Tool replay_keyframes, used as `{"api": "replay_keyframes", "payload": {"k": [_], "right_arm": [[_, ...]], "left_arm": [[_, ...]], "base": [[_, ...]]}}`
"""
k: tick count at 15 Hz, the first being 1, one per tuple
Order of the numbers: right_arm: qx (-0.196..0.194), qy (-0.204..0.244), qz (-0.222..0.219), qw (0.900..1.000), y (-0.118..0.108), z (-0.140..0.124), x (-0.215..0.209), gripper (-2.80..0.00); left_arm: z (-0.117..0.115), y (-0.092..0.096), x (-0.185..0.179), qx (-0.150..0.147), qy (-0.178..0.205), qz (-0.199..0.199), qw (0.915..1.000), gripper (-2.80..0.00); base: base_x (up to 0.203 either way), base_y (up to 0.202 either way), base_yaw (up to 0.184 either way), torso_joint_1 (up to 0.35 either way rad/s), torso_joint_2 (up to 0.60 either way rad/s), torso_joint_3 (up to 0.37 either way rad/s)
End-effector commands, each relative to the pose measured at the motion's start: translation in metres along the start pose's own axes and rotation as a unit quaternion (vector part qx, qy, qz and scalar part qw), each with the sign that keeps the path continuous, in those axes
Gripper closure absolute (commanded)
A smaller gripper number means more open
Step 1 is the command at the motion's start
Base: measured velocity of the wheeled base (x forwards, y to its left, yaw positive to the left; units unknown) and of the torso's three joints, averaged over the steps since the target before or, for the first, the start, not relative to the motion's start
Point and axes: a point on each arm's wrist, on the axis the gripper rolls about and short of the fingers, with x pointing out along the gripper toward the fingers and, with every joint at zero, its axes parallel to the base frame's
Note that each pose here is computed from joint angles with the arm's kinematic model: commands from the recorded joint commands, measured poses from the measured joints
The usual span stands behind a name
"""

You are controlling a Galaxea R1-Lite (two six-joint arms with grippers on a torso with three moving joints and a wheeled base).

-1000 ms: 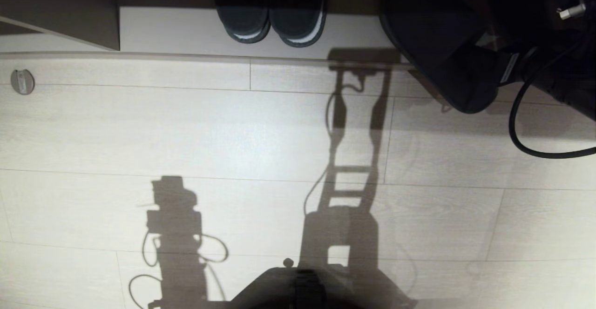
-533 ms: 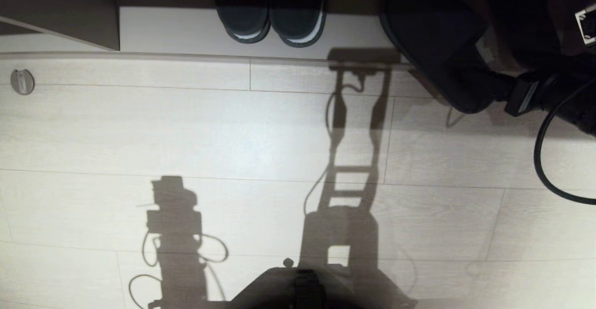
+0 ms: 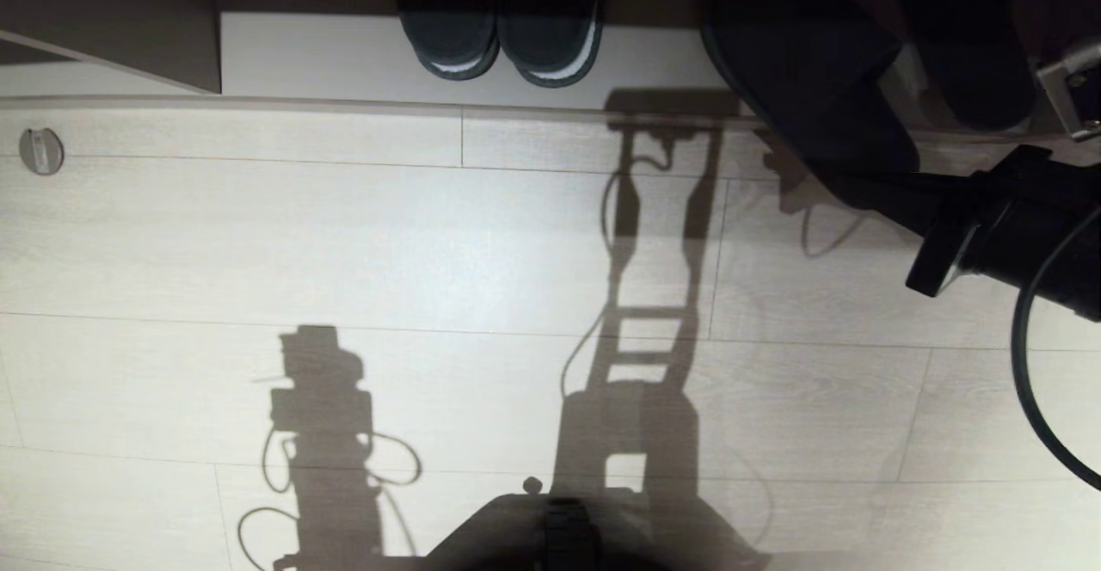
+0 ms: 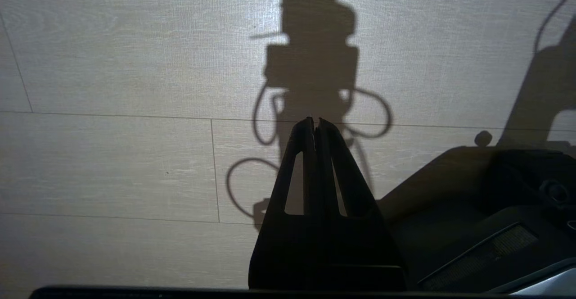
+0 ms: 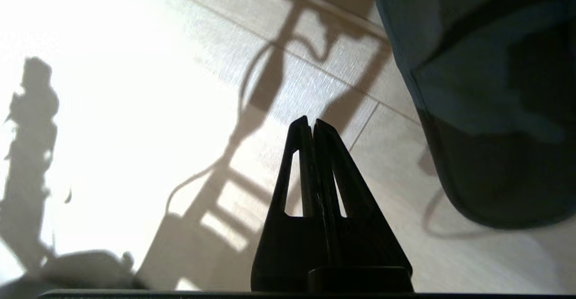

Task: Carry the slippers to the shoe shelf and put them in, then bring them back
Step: Pick up the slippers in the shoe cabinet

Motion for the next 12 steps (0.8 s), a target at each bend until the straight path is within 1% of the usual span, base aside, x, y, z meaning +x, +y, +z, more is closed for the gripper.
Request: {"api": "replay_keyframes", "payload": {"k": [1, 2, 3, 4, 5, 6, 7, 8, 9, 12], "right_arm": [[0.001, 0.01, -0.01, 1.0, 0.005, -0.012, 0.038, 0.0], [-0.002, -0.013, -0.037, 0.999, 0.005, -0.009, 0.06, 0.0], [-0.004, -0.046, -0.067, 0.997, 0.004, 0.0, 0.077, 0.0], [-0.004, -0.064, -0.085, 0.994, 0.003, 0.004, 0.09, 0.0], [-0.002, -0.066, -0.093, 0.993, 0.003, 0.001, 0.107, 0.0], [-0.001, -0.078, -0.103, 0.992, 0.002, 0.003, 0.12, 0.0], [-0.001, -0.105, -0.117, 0.988, 0.0, 0.01, 0.129, 0.0], [0.0, -0.137, -0.135, 0.981, -0.004, 0.022, 0.132, 0.0], [-0.001, -0.149, -0.149, 0.978, -0.009, 0.029, 0.133, 0.0], [-0.006, -0.155, -0.17, 0.973, -0.023, 0.036, 0.13, 0.0]], "left_arm": [[0.0, 0.0, 0.0, 0.0, -0.001, 0.0, 1.0, 0.0], [0.0, 0.0, 0.0, 0.0, -0.001, 0.0, 1.0, 0.0], [0.0, 0.0, 0.0, 0.0, -0.001, 0.0, 1.0, 0.0], [0.0, 0.0, 0.0, 0.0, 0.0, -0.001, 1.0, 0.0], [0.0, 0.0, 0.0, 0.0, -0.001, 0.0, 1.0, 0.0], [0.0, 0.0, 0.0, 0.0, -0.001, 0.0, 1.0, 0.0], [0.0, 0.0, 0.0, -0.001, 0.0, -0.001, 1.0, 0.0], [0.0, 0.0, 0.0, -0.001, -0.001, 0.0, 1.0, 0.0], [0.0, 0.0, 0.0, -0.001, -0.001, 0.0, 1.0, 0.0], [0.0, 0.0, 0.0, -0.001, -0.001, 0.0, 1.0, 0.0]], "base": [[0.0, 0.0, 0.0, 0.0, 0.0, 0.0], [0.0, 0.0, 0.0, 0.0, 0.0, 0.0], [0.0, 0.0, 0.0, 0.0, 0.0, 0.0], [0.0, 0.0, 0.0, 0.0, 0.0, 0.0], [0.0, 0.0, 0.0, 0.0, 0.0, 0.0], [0.0, 0.0, 0.0, 0.0, 0.0, 0.0], [0.0, 0.0, 0.0, 0.0, 0.0, 0.0], [0.0, 0.0, 0.0, 0.0, 0.0, 0.0], [0.0, 0.0, 0.0, 0.0, 0.0, 0.0], [0.0, 0.0, 0.0, 0.0, 0.0, 0.0]]}}
